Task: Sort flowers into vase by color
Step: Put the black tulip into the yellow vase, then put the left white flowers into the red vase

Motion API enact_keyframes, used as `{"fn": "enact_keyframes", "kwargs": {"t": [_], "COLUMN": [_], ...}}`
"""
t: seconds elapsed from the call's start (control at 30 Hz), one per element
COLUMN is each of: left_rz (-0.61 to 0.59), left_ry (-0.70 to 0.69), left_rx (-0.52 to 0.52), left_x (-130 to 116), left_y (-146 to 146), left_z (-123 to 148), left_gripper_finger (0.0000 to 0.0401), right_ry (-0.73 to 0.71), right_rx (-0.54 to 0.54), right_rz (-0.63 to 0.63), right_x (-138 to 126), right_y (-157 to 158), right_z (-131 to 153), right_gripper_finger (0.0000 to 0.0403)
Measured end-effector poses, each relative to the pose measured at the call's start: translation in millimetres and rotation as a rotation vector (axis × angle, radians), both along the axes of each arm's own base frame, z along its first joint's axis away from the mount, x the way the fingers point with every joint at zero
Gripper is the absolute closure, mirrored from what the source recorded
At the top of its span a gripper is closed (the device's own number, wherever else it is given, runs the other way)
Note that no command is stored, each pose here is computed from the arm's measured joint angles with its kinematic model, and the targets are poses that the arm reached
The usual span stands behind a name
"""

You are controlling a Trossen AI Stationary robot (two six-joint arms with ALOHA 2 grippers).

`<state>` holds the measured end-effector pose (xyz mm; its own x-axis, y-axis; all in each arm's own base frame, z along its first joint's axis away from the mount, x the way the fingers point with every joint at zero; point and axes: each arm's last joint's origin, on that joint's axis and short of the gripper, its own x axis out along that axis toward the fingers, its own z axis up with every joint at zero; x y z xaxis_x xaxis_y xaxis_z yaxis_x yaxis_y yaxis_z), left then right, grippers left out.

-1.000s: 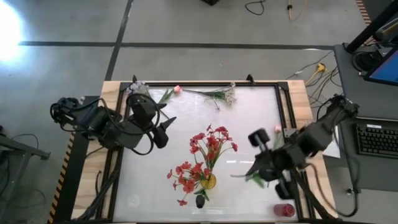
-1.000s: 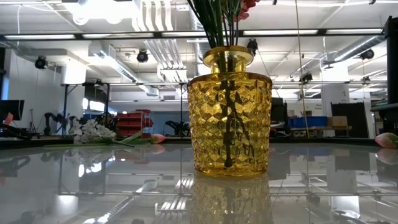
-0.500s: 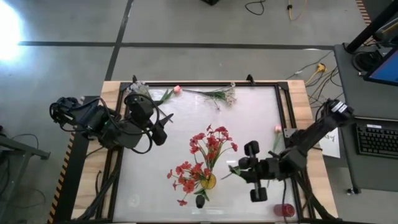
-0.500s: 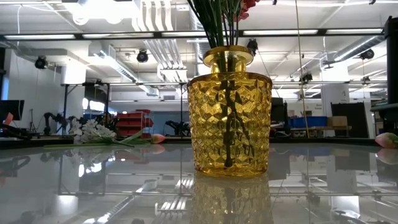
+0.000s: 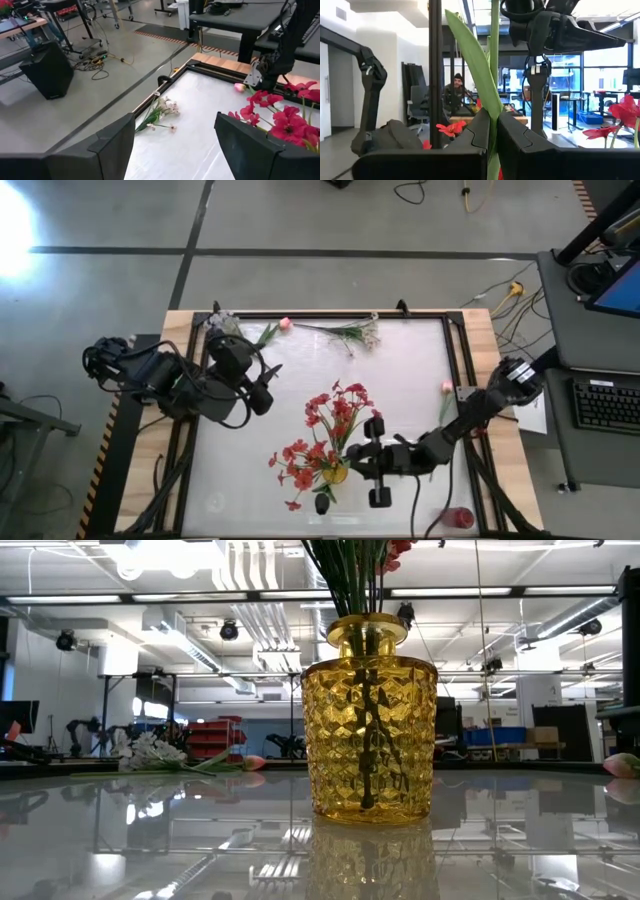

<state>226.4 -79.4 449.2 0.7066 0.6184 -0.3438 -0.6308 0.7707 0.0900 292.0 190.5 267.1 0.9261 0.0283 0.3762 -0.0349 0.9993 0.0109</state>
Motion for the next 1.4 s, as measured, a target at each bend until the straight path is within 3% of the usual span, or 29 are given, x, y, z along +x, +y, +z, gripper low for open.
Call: {"fn": "enact_keyframes", "kwargs": {"t": [0.53, 0.77, 0.87, 1.13, 1.4], "left_rz": [-0.002, -0.002, -0.002, 0.009, 0.087], "left_ry": [0.004, 0.014, 0.030, 0.082, 0.107], "left_rx": [-0.011, -0.006, 0.001, -0.028, -0.116], "left_x": [-0.9, -1.6, -2.5, -7.8, -18.3], "left_y": [-0.4, -0.1, 0.3, 2.4, 6.9], "left_z": [-0.9, -1.6, -2.6, -8.8, -35.1], "left_gripper_finger": [0.0140, 0.0140, 0.0140, 0.0161, 0.0175], "right_ry": [0.216, 0.331, 0.363, 0.368, 0.596], "right_rx": [-0.043, -0.013, 0.007, -0.014, -0.076], "right_rz": [-0.002, -0.083, -0.079, -0.034, -0.006], "right_x": [8.8, 11.8, 12.3, 4.5, -20.4], "right_y": [-0.1, -4.4, -4.8, 2.0, 5.5], "right_z": [-29.1, -41.1, -44.8, -30.7, 8.3], "right_gripper_finger": [0.0390, 0.0387, 0.0360, 0.0229, 0.0167]}}
